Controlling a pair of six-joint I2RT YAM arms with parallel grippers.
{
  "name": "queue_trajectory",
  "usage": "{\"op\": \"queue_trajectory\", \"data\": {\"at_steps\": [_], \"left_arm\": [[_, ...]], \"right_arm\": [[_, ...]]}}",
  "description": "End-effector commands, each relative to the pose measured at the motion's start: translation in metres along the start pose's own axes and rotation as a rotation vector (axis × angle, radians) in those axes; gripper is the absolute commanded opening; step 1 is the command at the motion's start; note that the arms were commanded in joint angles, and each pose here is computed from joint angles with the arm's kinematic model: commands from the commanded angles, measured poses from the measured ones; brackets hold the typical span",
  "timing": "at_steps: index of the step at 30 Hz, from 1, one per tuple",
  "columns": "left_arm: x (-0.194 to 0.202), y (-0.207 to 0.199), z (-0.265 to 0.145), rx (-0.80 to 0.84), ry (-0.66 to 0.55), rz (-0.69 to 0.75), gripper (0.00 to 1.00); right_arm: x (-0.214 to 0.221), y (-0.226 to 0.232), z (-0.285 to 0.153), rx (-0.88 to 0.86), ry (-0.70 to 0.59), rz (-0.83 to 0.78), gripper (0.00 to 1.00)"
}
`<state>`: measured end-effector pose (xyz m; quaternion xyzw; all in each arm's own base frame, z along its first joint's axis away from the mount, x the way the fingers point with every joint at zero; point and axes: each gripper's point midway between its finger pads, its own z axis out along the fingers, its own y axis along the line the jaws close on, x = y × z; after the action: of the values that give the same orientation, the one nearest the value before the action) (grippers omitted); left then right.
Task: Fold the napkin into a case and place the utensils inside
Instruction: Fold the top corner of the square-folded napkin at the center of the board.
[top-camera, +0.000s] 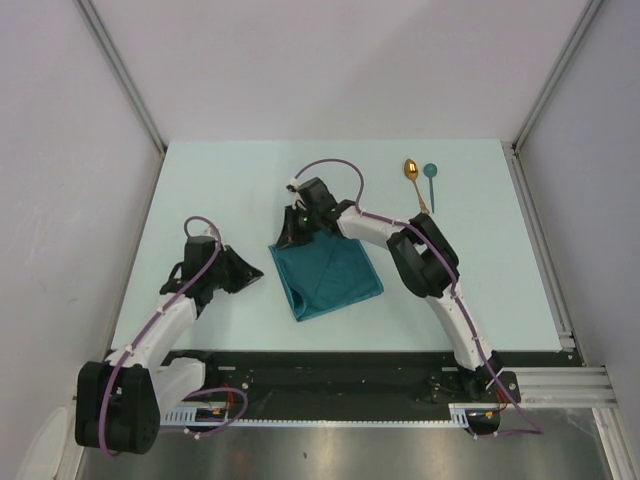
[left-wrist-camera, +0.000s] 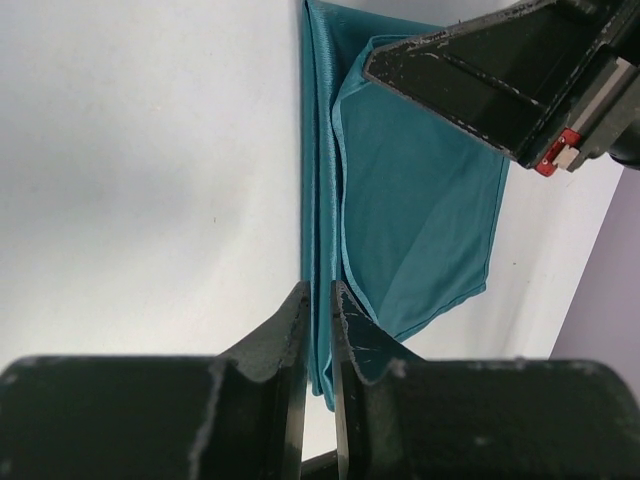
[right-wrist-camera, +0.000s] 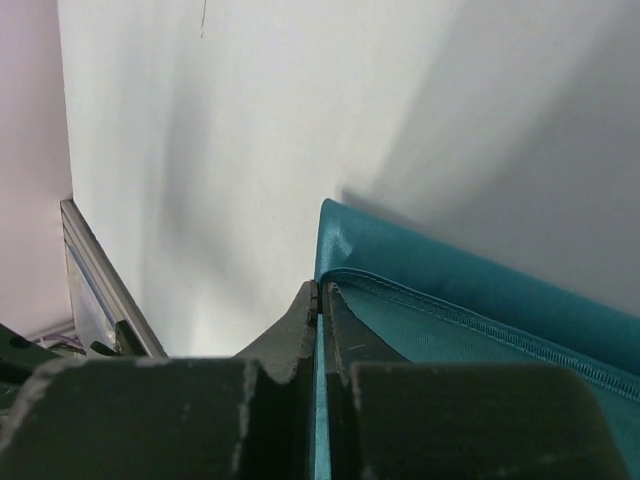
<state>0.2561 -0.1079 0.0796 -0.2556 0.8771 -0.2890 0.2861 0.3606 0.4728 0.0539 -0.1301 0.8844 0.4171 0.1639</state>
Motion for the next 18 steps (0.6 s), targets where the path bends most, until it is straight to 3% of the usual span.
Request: {"op": "queue_trajectory", "data": {"at_steps": [1, 13, 16, 18], "left_arm": [[-0.005, 0.0, -0.002, 0.009, -0.021, 0.028, 0.18], [0.0, 0.002, 0.0, 0.016, -0.004, 0.024, 0.18], [0.002, 0.003, 0.0, 0.016, 0.0, 0.023, 0.18], [0.001, 0.002, -0.001, 0.02, -0.004, 0.03, 0.19]], "right_arm": [[-0.012, 0.017, 0.002, -0.043, -0.017, -0.022, 0.04], [-0.018, 0.012, 0.009, -0.035, -0.022, -0.021, 0.1], [-0.02, 0.012, 0.009, -0.035, -0.017, -0.024, 0.2], [-0.024, 0.015, 0.003, -0.038, -0.018, -0.031, 0.34]]}}
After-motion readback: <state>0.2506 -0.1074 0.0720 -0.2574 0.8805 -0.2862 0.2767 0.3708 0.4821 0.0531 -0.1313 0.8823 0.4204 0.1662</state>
